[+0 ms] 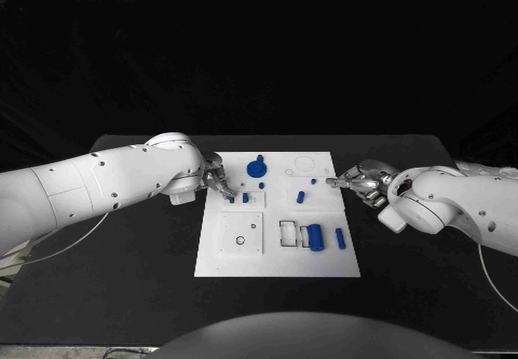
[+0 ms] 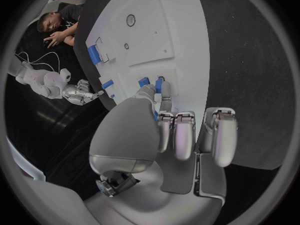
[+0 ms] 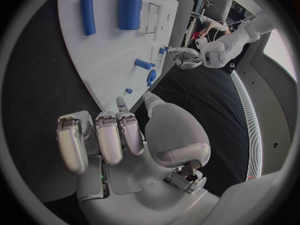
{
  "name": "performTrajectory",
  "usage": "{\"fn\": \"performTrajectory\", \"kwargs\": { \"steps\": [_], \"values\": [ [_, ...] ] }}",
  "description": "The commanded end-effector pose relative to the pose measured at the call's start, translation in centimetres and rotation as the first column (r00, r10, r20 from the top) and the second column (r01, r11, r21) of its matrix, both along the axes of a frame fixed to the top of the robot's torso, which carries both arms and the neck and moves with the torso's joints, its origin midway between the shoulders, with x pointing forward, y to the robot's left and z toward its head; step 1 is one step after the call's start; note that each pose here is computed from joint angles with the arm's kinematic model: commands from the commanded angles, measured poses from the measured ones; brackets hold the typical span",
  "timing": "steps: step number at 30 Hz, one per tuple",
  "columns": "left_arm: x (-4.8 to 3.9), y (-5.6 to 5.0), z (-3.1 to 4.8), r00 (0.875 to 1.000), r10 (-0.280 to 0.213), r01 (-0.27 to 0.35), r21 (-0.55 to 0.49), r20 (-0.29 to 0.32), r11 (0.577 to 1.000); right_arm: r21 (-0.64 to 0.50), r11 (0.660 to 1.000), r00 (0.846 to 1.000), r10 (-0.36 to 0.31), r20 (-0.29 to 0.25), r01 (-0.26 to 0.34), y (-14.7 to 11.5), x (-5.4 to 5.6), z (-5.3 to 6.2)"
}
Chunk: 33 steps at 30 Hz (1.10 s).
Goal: Assemble the parts on the task board
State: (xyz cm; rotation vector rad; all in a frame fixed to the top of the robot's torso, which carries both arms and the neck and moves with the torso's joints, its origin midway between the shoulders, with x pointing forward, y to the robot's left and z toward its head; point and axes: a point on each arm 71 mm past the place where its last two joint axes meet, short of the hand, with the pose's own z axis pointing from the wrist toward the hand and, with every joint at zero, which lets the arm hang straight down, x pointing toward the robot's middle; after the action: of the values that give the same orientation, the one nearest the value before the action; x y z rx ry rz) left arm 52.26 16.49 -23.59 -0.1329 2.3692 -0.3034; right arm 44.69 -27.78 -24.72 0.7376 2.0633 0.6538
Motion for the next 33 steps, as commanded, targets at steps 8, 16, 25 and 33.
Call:
{"fn": "performTrajectory", "kwargs": {
  "steps": [8,16,25,33],
  "values": [
    [0.02,-0.06,-0.16,1.000,-0.007,0.007,0.027,-0.028,1.000,-0.002,1.000,1.000,0.015,-0.009,-0.015,0.14,-0.11,-0.08],
    [0.03,-0.03,-0.21,0.999,-0.007,0.008,0.035,-0.032,0.999,-0.002,1.000,1.000,0.015,-0.010,-0.015,0.16,-0.12,-0.08],
    [0.04,-0.11,-0.23,0.999,-0.010,0.011,0.035,-0.032,0.999,-0.002,1.000,1.000,0.015,-0.010,-0.015,0.17,-0.11,-0.09],
    [0.06,-0.32,-0.25,0.999,-0.014,0.015,0.035,-0.033,0.999,-0.002,1.000,1.000,0.015,-0.011,-0.015,0.17,-0.11,-0.09]
  ]
}}
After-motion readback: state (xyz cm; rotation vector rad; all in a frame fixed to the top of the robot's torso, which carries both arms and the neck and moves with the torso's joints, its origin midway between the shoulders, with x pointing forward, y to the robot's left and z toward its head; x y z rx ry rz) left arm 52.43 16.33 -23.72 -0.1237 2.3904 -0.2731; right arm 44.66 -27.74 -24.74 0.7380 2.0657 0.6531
